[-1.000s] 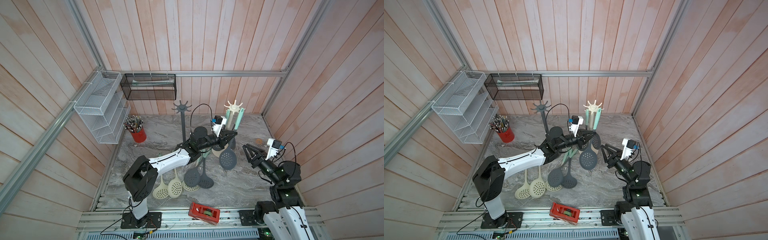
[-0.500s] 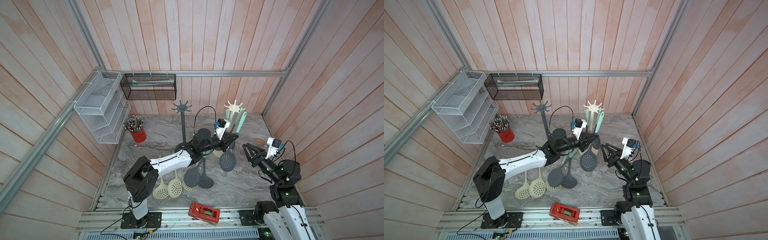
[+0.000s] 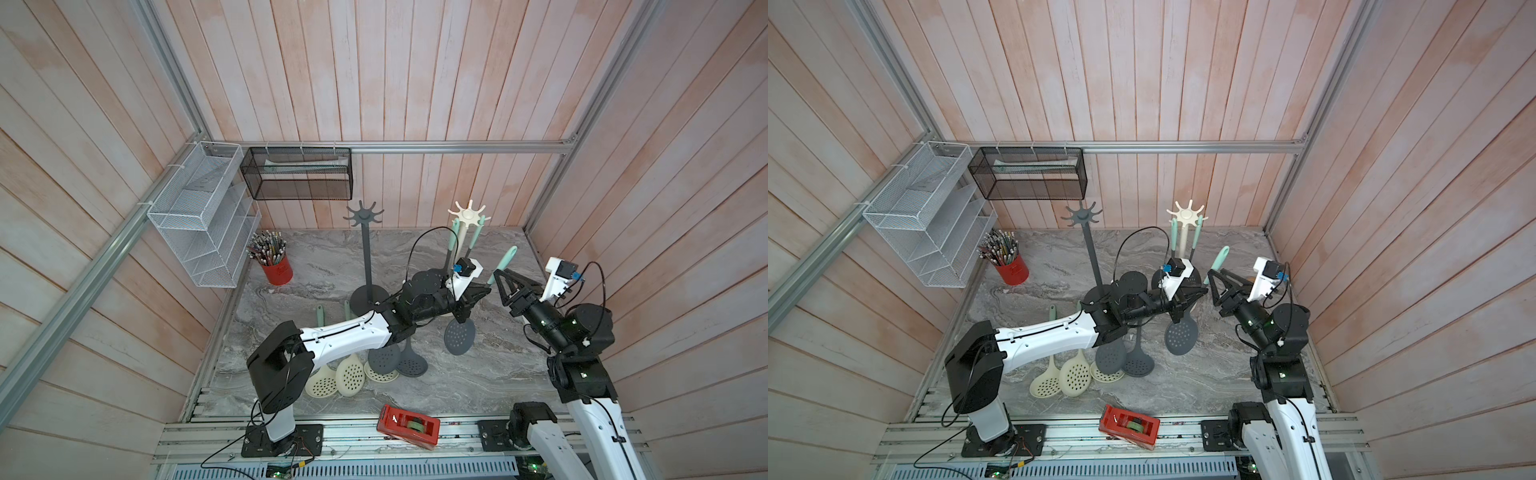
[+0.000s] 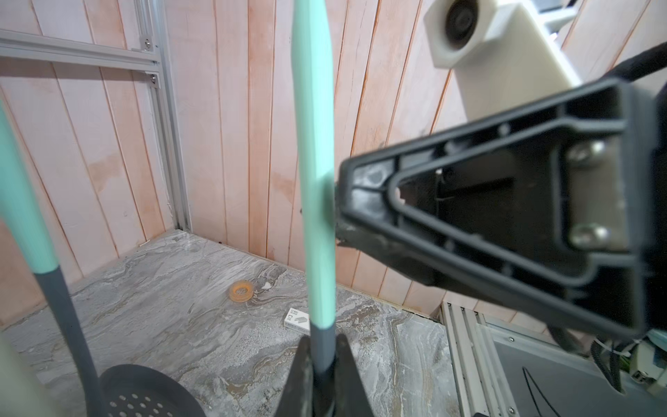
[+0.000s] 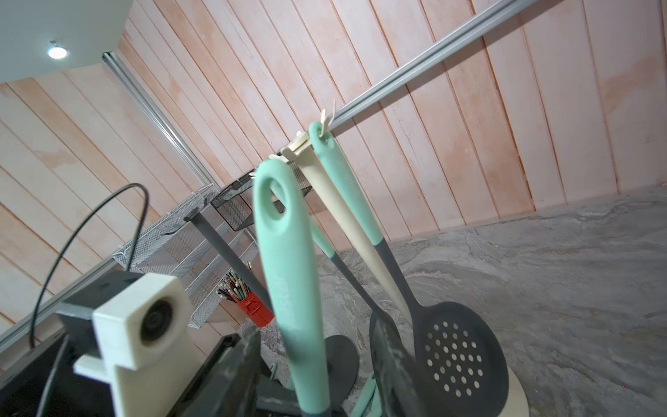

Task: Hang the skimmer on the kitchen utensil rack
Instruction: Pick up the skimmer from the center of the board.

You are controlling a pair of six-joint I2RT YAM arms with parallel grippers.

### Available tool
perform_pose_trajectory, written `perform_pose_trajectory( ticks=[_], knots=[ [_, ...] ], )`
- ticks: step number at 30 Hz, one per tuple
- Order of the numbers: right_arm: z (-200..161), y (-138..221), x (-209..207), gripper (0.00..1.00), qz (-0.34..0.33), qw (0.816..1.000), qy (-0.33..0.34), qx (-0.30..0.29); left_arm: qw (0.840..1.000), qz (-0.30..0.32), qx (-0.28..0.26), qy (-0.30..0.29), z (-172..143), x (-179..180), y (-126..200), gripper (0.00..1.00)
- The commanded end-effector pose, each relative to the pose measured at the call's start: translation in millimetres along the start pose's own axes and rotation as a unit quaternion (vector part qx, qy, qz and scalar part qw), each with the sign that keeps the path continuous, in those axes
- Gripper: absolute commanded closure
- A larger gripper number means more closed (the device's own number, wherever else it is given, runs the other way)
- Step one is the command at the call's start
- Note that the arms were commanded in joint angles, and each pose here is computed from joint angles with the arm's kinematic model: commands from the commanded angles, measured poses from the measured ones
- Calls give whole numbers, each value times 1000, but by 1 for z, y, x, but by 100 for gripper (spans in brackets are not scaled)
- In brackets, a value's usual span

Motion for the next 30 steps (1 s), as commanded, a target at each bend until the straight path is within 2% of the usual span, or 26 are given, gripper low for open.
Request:
perform_pose_trajectory(
  ticks=[1,11,15,18,24,26,30],
  knots=[
    [6,-1,0,48,-8,1000,1,-11,999,17,-18,-31,18,0,8,100],
    [6,-14,0,49,16,1000,-6,3,999,15,16,-44,10,-3,-6,100],
    [3,-18,-4,54,13,1000,-11,7,998,13,24,-49,7,-6,-11,100],
    [3,-21,-6,62,16,1000,-12,7,998,17,39,-49,3,-6,-16,100],
    [4,-23,-7,100,12,1000,0,5,996,38,61,-52,-2,0,-21,100],
    [4,-24,-6,100,15,1000,13,9,996,39,65,-55,-3,0,-20,98],
    [2,-25,-6,100,20,999,40,18,995,26,67,-69,0,-5,-10,79]
  ],
)
Point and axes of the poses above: each gripper's point midway between its finger pads, its own y axis back along the fingers, its own x axis along the line the jaws close on, z = x × y, the point moved 5 cm from there along y, back along the fingers, and after that the axes turned 4 degrees about -y, right-handed, at the moved point
